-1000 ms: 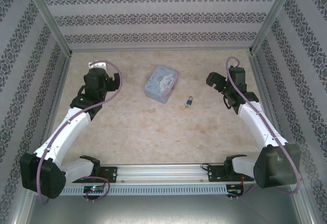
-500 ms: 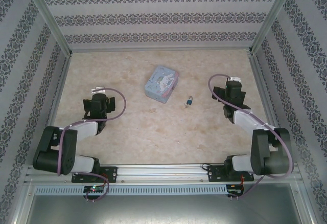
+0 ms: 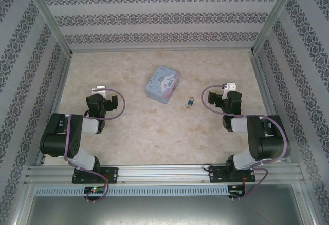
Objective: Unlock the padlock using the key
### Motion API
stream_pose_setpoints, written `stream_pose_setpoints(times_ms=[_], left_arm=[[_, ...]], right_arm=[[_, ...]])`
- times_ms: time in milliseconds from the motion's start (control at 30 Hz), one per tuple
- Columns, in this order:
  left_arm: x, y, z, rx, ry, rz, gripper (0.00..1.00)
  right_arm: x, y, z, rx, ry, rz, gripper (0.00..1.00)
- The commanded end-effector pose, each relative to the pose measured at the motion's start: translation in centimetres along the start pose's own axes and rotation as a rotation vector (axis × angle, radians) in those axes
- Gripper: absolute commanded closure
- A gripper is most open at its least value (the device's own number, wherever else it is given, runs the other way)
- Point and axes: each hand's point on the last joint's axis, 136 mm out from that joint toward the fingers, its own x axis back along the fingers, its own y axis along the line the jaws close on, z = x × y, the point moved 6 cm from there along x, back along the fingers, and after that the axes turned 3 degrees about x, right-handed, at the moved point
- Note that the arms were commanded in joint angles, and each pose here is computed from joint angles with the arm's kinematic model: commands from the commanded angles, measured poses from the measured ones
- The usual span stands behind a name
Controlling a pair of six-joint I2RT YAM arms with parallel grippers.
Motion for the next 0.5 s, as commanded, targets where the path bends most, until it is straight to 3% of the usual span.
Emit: stream_pose_setpoints(times_ms=[0, 467], left_arm=[[-0.23, -0.29, -1.45, 0.012, -0.056, 0.036, 0.01], [-0.26, -0.31, -1.5, 0.013, -0.054, 0.038, 0.01]], right_arm=[[0.21, 0.14, -1.79, 0.015, -0.099, -0.026, 0.02], [0.1, 0.28, -1.73, 0.025, -0.087, -0.015, 0.02]])
